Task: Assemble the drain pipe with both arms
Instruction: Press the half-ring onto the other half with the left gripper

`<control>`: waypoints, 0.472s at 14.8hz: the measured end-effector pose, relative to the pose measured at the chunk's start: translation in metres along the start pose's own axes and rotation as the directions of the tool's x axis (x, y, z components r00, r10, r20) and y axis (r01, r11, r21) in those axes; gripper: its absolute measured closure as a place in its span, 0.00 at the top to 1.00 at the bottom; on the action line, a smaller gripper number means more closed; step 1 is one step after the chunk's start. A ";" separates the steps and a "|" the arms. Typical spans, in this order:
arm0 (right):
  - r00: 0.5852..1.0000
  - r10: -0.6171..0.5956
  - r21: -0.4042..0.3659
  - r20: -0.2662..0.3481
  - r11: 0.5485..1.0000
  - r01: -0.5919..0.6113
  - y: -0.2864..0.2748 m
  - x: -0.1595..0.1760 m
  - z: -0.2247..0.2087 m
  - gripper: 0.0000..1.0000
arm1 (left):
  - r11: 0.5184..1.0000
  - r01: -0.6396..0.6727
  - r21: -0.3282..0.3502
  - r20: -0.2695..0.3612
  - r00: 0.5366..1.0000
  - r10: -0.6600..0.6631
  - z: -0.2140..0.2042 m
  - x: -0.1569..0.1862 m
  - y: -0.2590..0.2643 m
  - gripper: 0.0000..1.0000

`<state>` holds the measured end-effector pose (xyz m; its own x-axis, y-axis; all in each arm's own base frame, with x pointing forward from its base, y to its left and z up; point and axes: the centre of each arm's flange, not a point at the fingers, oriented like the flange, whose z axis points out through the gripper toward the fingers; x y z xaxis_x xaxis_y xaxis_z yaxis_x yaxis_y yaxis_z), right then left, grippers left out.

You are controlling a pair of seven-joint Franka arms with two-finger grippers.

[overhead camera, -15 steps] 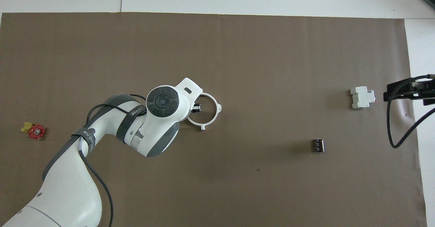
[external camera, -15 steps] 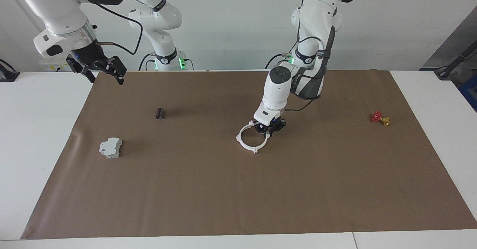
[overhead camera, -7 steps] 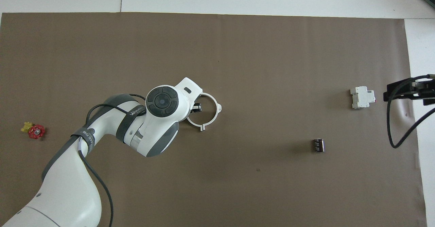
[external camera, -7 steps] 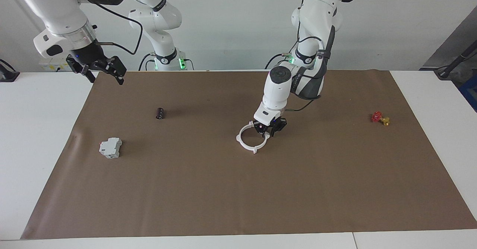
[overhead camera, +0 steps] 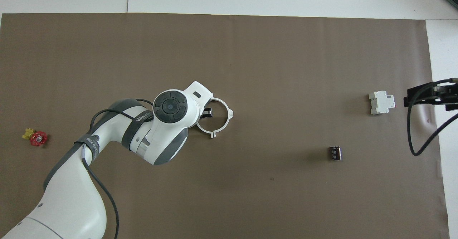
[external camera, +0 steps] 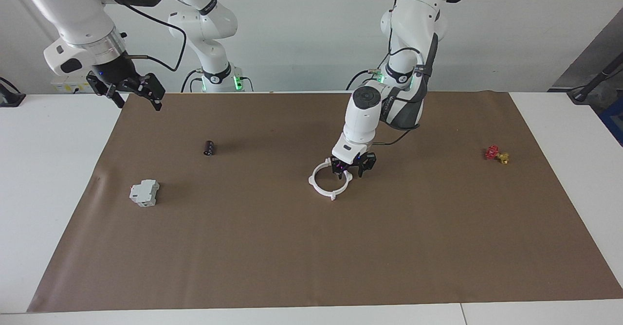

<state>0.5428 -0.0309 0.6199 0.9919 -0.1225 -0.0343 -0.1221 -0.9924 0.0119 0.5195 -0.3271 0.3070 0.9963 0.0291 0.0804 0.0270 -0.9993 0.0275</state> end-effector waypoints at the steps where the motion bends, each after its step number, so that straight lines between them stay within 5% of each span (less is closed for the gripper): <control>1: 1.000 0.000 0.000 0.000 1.000 0.000 0.000 0.000 0.000 1.00 | 1.000 0.000 0.000 0.000 1.000 0.000 0.000 0.000 0.000 0.72; 7: 1.000 0.000 0.000 0.000 1.000 0.000 0.000 0.000 0.000 1.00 | 1.000 0.003 0.000 -0.003 1.000 -0.003 -0.001 0.001 -0.001 0.79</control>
<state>0.5428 -0.0309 0.6199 0.9919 -0.1225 -0.0343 -0.1221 -0.9924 0.0119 0.5206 -0.3257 0.3083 0.9960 0.0321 0.0829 0.0299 -0.9992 0.0279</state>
